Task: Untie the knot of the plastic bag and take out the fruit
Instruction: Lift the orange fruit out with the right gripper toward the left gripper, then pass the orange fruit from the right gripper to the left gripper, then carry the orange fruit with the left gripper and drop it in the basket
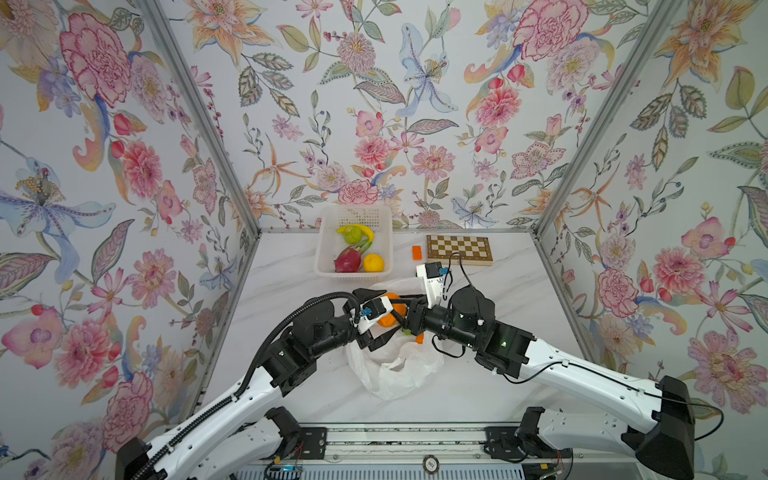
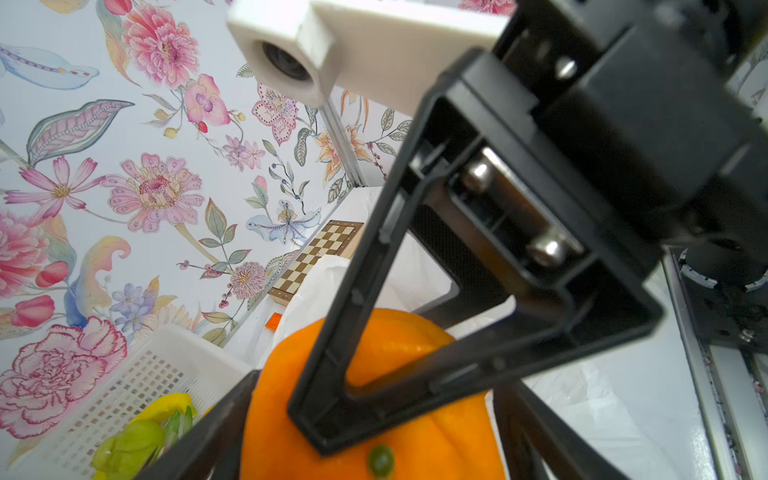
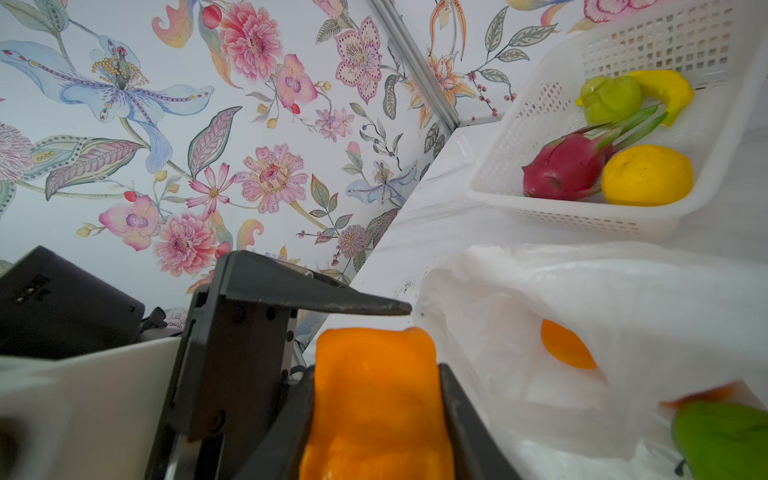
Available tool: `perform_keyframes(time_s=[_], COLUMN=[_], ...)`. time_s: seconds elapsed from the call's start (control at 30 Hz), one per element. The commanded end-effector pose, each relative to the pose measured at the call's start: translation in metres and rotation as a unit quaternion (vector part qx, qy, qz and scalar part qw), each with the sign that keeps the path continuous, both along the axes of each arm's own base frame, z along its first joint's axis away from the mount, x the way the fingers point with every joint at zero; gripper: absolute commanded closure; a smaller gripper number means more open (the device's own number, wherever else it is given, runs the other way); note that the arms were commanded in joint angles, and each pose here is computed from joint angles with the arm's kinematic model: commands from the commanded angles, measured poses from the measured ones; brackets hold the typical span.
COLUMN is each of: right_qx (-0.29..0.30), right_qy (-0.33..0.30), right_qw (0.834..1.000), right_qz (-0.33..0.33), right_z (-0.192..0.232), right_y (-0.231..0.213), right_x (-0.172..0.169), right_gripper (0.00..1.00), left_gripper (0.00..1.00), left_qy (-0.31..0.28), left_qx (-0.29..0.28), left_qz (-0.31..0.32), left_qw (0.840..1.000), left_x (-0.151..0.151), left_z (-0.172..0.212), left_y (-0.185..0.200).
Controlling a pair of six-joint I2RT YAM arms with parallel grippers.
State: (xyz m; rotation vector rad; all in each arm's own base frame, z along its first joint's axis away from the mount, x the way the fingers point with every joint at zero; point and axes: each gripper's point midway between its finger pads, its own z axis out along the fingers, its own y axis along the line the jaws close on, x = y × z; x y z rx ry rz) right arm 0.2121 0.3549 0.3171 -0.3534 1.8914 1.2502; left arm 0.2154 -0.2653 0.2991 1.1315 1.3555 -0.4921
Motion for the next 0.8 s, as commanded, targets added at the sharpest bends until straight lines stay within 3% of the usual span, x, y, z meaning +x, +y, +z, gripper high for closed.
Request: perform_keyframes(time_s=[0.0, 0.17, 0.23, 0.43, 0.6, 0.77], right_qx=[0.022, 0.026, 0.029, 0.028, 0.034, 0.039], right_qy=[-0.009, -0.009, -0.012, -0.030, -0.043, -0.049], right_qw=[1.000, 1.000, 0.999, 0.999, 0.998, 0.997], right_qz=[0.006, 0.005, 0.005, -0.015, -0.038, -0.054], right_z=[0.016, 0.014, 0.016, 0.027, 0.033, 0.033], right_y=[0.005, 0.006, 0.007, 0.001, -0.008, -0.015], right_x=[-0.002, -0.002, -0.002, 0.004, 0.008, 0.010], right_gripper=[0.65, 0.65, 0.61, 0.23, 0.02, 0.01], left_gripper=[0.25, 0.46, 0.50, 0.54, 0.54, 0.54], left_qy=[-0.019, -0.014, -0.009, -0.011, 0.000, 0.025], left_qx=[-0.008, -0.018, -0.014, -0.032, -0.050, -0.070], left_qz=[0.012, 0.077, 0.119, 0.208, 0.274, 0.337], left_qw=[1.000, 0.997, 0.993, 0.977, 0.960, 0.939], left_x=[0.005, 0.020, 0.030, 0.050, 0.078, 0.119], left_z=[0.010, 0.011, 0.008, 0.023, 0.033, 0.035], left_y=[0.003, 0.018, 0.028, 0.053, 0.077, 0.104])
